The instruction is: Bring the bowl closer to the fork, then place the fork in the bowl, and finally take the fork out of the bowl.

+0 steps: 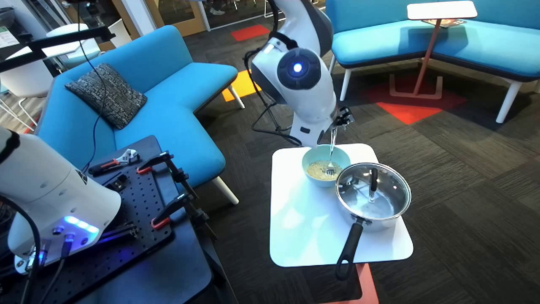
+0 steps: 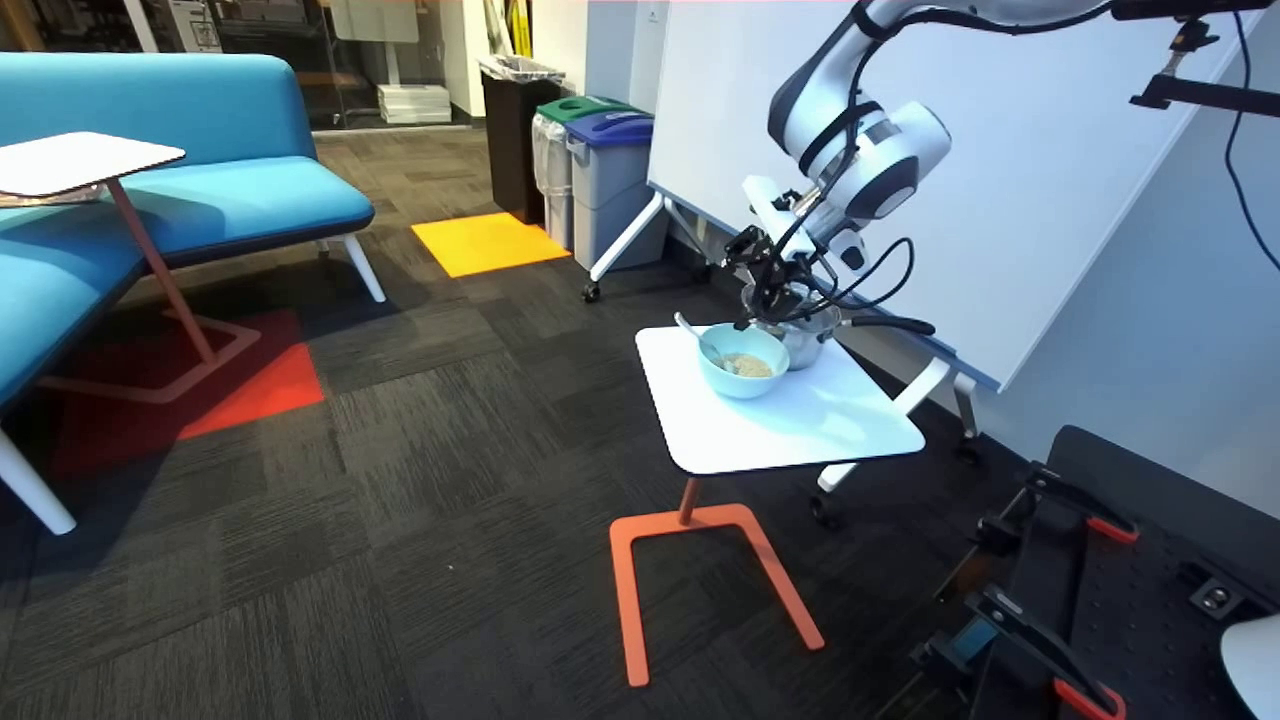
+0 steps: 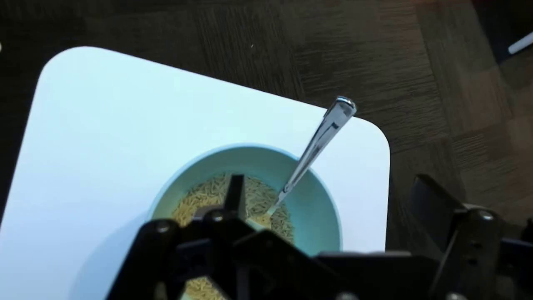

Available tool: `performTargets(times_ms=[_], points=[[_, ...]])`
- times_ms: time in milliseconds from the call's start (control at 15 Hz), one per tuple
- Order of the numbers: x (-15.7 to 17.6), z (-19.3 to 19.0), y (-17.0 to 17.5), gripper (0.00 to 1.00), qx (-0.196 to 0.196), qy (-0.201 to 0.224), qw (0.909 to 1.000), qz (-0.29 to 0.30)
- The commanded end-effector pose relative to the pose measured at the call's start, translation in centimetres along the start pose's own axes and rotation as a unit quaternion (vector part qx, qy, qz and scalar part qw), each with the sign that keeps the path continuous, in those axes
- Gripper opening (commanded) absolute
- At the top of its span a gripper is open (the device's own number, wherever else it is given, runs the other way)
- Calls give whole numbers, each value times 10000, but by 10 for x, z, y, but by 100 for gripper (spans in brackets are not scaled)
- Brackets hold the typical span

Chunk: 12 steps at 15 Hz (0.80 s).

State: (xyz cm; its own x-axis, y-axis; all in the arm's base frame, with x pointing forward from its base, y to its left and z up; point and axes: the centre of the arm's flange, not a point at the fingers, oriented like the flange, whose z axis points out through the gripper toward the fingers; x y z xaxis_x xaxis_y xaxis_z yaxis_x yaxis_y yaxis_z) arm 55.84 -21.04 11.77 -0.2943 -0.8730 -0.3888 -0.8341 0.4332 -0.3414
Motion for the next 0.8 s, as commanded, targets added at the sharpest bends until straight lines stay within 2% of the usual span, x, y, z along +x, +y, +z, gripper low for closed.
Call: performTargets(times_ms=[0, 133, 400, 600, 733], points=[[-7, -2, -1, 100, -70, 120, 9998, -134], [-17, -4, 0, 100, -146, 209, 9994, -237], [-15, -4, 3, 100, -167, 244, 9993, -234], [-16, 1, -14, 100, -67, -179, 9990, 399], [-14, 7, -22, 100, -57, -268, 9953, 932]])
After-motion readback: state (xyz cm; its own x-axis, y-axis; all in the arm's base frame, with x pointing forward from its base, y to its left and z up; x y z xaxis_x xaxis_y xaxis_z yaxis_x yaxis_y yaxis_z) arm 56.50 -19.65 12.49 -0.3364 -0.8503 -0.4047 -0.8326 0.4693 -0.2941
